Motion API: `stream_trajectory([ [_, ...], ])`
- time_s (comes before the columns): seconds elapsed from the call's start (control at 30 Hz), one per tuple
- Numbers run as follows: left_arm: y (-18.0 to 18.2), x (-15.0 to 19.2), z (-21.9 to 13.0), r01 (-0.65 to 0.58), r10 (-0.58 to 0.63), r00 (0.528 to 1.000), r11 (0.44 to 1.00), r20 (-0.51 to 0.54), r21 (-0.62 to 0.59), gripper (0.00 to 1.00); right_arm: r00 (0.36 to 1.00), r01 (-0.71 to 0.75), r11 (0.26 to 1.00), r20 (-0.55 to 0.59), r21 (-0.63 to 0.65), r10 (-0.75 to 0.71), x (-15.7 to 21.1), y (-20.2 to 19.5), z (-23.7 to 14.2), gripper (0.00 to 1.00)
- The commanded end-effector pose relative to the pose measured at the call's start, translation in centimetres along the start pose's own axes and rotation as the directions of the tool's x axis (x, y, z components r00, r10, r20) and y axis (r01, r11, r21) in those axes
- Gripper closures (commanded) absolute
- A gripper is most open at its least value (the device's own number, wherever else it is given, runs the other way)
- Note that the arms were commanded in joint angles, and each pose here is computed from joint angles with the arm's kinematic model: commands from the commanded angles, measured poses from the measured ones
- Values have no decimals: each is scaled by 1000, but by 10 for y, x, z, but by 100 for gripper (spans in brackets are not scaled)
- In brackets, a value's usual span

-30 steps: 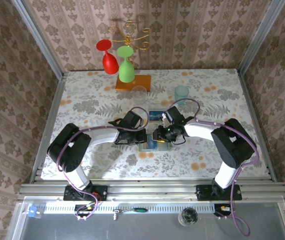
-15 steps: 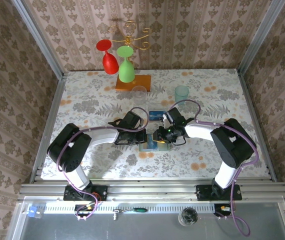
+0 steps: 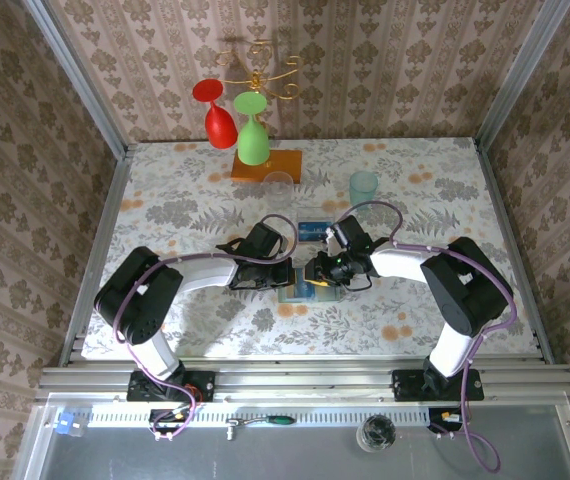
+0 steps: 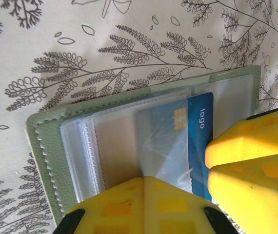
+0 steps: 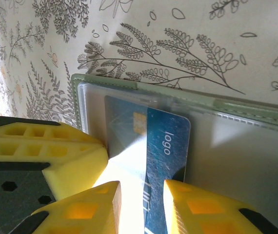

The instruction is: Take the credit cards out of the card holder

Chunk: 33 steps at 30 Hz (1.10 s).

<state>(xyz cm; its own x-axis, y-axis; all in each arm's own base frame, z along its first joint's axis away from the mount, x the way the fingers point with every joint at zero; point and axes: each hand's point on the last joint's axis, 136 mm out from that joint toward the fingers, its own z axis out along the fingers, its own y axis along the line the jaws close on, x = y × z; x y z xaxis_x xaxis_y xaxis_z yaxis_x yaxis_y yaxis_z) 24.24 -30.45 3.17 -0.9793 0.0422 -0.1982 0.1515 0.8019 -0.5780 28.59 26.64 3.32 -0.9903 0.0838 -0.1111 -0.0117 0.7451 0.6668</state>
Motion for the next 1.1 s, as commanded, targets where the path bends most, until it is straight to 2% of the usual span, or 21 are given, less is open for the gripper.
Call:
stream_trajectory([
  [0.0,15,12,1,29,-30,999,999,-33,-39,100,1000,-1,999,27,35,1,0,-7,-8,71],
  [0.27,19,15,0,34,-36,999,998,-33,-43,100,1000,-17,998,27,62,16,2,-15,-5,70],
  [0.53,19,15,-2,34,-35,999,999,-32,-41,100,998,16,999,63,-42,-14,-3,8,-13,70],
  [0.87,17,12,-2,31,-32,999,999,-28,-37,100,998,4,998,68,63,-8,2,-13,-21,70],
  [1.07,18,12,-2,32,-33,999,999,-33,-35,100,999,-20,999,28,45,19,8,-18,-9,69],
])
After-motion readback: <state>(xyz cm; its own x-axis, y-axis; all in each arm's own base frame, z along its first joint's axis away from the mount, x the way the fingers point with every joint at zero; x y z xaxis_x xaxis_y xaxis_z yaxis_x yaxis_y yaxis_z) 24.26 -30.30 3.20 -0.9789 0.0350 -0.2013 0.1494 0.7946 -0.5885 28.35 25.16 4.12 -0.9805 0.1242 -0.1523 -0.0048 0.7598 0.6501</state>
